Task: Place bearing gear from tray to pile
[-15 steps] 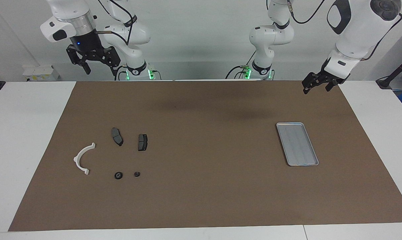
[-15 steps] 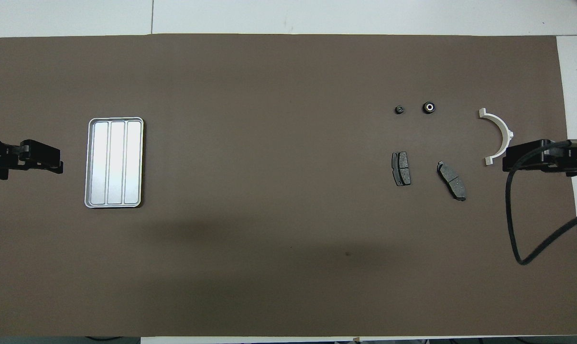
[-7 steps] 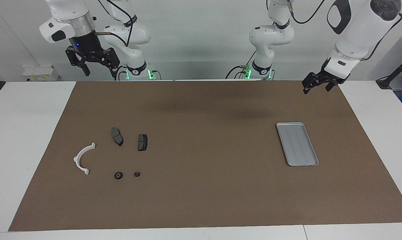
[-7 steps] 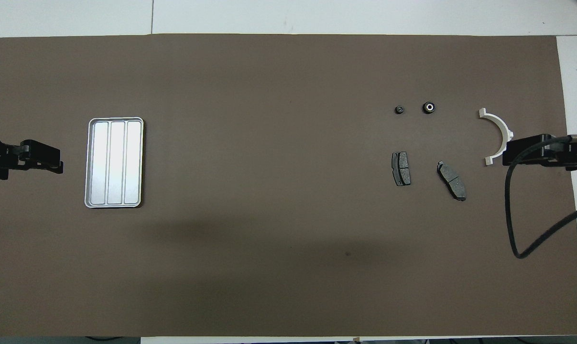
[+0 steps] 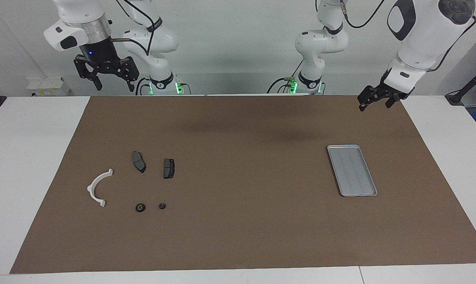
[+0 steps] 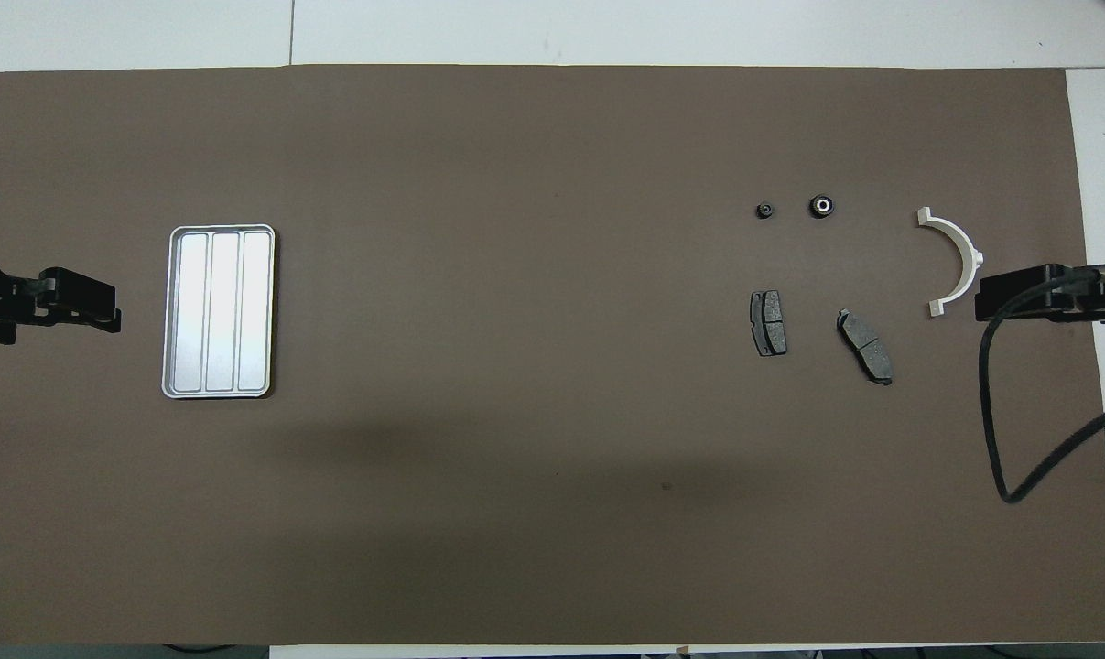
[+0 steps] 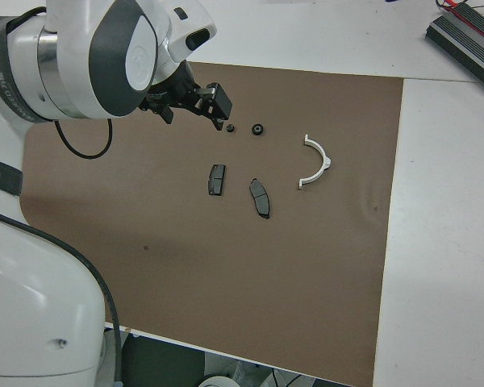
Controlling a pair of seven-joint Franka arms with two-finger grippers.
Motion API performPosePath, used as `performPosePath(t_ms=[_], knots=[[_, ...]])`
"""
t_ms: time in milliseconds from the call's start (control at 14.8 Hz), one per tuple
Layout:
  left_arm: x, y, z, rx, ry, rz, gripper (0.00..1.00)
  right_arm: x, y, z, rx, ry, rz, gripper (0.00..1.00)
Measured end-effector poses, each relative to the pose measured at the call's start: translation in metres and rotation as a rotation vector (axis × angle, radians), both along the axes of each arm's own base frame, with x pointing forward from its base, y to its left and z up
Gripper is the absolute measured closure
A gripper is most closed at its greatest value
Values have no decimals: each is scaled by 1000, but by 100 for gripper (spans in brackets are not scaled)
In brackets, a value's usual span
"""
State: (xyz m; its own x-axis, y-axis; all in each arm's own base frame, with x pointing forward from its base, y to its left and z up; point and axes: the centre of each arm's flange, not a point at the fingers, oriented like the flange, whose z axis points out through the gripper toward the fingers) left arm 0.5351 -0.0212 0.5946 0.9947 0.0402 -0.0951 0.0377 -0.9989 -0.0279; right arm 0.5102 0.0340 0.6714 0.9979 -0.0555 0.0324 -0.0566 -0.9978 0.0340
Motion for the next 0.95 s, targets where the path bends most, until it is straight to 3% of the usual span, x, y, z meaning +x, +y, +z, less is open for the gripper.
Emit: performPosePath(t_ms=[949], knots=[[0, 0, 0, 0, 0, 0, 0, -1, 5, 0, 19, 0, 7, 0]])
